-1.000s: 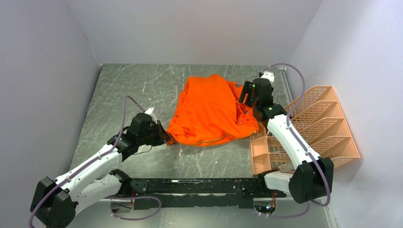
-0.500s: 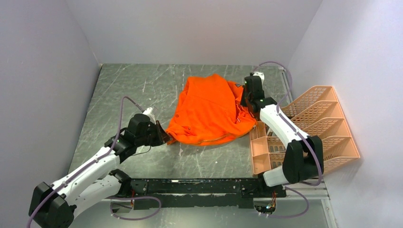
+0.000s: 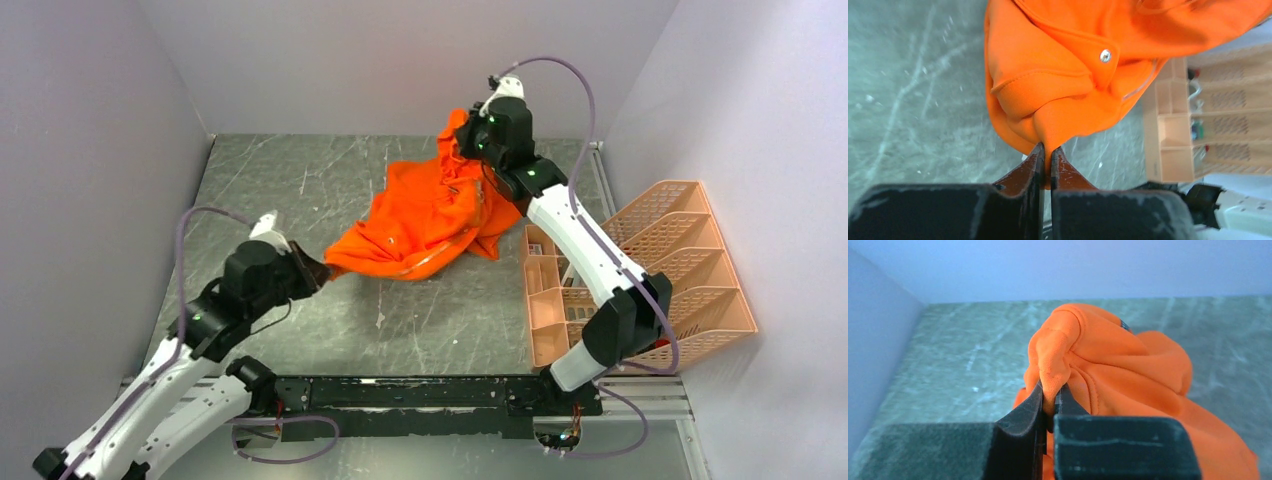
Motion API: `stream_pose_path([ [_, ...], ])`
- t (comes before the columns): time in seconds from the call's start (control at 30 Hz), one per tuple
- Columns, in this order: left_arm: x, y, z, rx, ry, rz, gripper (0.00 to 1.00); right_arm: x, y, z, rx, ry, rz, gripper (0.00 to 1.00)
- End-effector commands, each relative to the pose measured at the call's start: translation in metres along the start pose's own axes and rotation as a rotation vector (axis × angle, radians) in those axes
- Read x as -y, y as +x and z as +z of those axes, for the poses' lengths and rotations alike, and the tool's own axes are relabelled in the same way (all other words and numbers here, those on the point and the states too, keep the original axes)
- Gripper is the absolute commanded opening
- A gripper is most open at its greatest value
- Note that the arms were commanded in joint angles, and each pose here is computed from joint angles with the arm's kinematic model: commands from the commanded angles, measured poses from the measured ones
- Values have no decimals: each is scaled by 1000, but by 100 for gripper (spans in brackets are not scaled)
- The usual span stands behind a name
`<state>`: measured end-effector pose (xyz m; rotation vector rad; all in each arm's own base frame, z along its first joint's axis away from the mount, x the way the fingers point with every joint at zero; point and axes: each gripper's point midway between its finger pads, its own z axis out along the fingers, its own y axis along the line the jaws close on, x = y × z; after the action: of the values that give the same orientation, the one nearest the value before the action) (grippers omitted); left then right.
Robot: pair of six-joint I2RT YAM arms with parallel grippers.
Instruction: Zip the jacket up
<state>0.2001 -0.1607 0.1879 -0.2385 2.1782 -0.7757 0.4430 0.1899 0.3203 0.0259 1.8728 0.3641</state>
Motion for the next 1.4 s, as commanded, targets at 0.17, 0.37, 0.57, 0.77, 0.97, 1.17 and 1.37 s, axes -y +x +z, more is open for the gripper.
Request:
stream_pose_path([
  [0.17, 0, -86, -78, 329, -123, 26, 8, -93, -63, 20, 164, -235, 129, 0],
  [0.37, -2, -59, -37, 189, -126, 69, 8, -81, -44, 47, 165, -167, 111, 0],
  [0.57, -11, -5, 24, -9, -87, 37, 8, -43, 11, 85, 75, -18, 56, 0],
  [0.77, -37, 42, 58, -154, -119, 24, 8, 7, 42, 125, -2, 61, 102, 0],
  [0.97, -60, 91, 73, -301, -130, 4, 8, 36, 56, 163, -48, 96, 157, 0],
  [1.17, -77, 116, 80, -370, -159, -10, 8, 46, 66, 192, -65, 111, 177, 0],
  [1.37, -72, 102, 79, -353, -182, 17, 37, 45, 60, 198, -61, 75, 205, 24],
])
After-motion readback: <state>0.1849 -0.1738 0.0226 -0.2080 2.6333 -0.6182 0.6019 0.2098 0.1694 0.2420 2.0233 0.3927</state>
